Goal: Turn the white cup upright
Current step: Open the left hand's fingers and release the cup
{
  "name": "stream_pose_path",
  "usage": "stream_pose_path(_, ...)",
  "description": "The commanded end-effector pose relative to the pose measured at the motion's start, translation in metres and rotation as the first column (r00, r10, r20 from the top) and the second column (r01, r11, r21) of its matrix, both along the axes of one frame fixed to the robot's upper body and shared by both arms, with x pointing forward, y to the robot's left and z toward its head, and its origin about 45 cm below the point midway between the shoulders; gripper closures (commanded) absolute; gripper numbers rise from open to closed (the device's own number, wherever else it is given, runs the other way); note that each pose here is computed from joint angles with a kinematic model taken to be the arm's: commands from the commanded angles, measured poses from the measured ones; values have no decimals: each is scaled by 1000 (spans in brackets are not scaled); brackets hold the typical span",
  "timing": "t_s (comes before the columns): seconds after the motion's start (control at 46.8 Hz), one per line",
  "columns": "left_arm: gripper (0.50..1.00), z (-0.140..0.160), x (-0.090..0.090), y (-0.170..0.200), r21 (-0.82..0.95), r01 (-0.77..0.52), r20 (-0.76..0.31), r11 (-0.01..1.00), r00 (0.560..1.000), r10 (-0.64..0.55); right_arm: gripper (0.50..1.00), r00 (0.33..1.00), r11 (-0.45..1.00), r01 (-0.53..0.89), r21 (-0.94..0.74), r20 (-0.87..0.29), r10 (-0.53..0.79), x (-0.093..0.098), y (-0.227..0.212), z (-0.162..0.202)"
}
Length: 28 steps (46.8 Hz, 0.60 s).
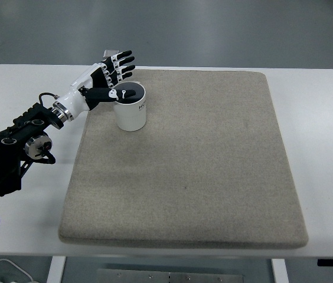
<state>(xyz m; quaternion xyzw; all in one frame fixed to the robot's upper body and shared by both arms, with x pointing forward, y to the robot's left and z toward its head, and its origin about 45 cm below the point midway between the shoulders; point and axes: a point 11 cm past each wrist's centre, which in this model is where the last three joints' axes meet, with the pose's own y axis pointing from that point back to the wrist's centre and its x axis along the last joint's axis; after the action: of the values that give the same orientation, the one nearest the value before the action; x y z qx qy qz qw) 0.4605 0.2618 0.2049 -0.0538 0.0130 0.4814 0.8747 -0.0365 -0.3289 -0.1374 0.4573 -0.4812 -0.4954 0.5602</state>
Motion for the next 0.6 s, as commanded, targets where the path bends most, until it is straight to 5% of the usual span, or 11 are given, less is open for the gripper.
stream_pose_path(0.0,506,5,2,1,-6,-5,10,1000,1000,5,570,1000,1000,0,0,0,0,0,0,0)
stream_pose_path(0.577,506,67,35,10,-136,-99,107,986,988,114,570,1000,1000,0,3,0,0,0,1,0)
